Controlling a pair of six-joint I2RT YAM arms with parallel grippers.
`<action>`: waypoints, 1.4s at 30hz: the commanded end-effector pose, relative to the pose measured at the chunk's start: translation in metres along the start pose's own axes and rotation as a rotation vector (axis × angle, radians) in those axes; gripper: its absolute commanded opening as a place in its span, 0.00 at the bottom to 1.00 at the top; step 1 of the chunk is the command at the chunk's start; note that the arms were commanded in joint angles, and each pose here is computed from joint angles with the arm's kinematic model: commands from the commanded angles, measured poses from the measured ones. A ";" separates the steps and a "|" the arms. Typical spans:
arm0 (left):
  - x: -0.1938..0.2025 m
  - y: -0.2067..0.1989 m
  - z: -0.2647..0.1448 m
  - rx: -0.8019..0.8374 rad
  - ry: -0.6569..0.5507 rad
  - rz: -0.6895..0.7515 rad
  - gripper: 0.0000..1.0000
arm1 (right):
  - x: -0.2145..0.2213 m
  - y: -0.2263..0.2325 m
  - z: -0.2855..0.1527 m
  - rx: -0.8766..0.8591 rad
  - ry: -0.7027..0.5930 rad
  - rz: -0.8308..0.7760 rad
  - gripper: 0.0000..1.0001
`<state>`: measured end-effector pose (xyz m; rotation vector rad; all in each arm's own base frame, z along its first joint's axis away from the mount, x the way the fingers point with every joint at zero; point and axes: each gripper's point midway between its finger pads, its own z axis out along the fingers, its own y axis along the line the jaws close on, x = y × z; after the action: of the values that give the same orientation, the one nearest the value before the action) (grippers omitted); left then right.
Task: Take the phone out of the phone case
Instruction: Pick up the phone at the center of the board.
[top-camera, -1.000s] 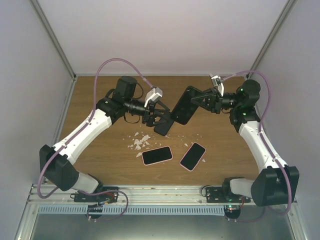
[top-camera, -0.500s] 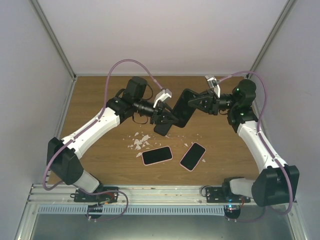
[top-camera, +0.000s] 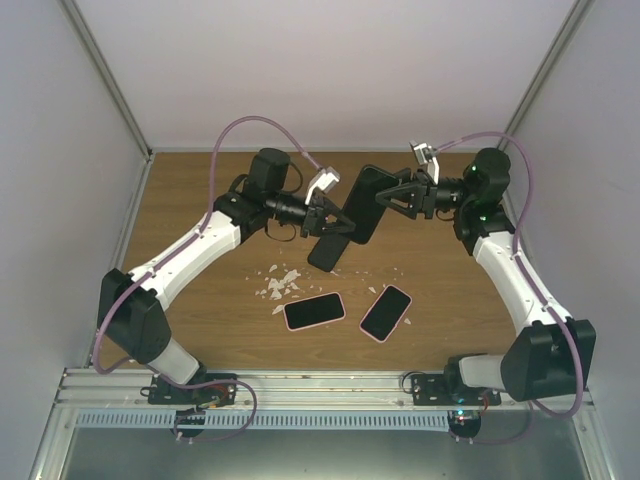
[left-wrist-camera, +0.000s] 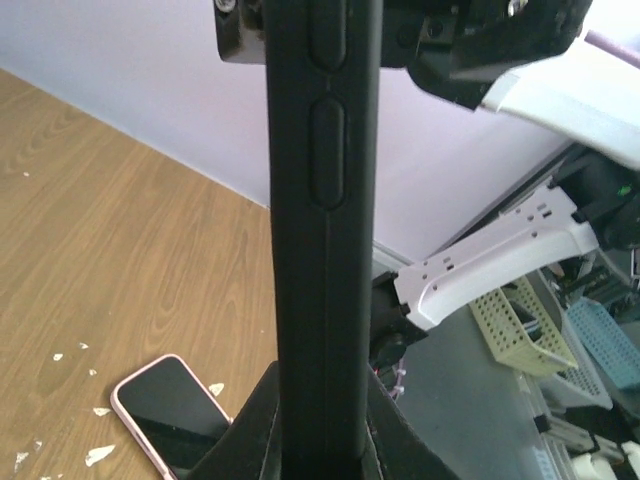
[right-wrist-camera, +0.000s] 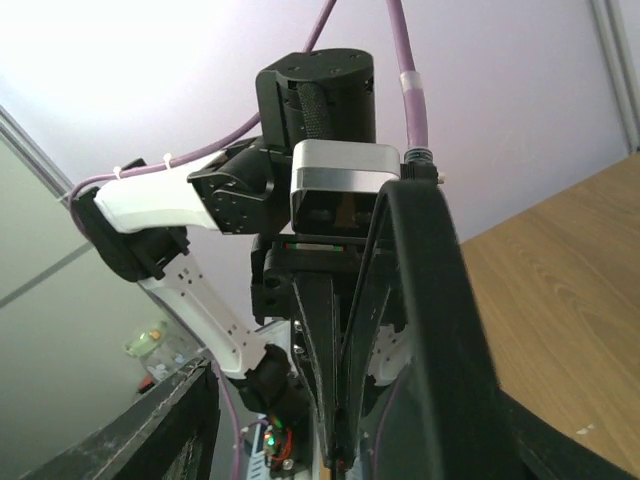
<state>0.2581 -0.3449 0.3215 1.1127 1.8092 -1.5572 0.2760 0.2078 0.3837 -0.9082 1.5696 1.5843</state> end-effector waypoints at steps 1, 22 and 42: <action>-0.042 -0.019 -0.015 0.028 -0.129 0.122 0.00 | -0.012 0.003 0.001 0.001 -0.026 -0.008 0.58; -0.060 -0.029 0.005 0.070 -0.199 0.116 0.00 | -0.028 -0.004 0.002 0.015 -0.144 0.085 0.36; -0.057 -0.016 -0.014 -0.030 -0.170 0.202 0.59 | -0.036 0.004 -0.022 0.063 -0.183 0.060 0.01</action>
<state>0.2819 -0.3583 0.3519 1.0113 1.6735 -1.5418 0.3016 0.1941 0.3950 -0.6480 1.5947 1.6456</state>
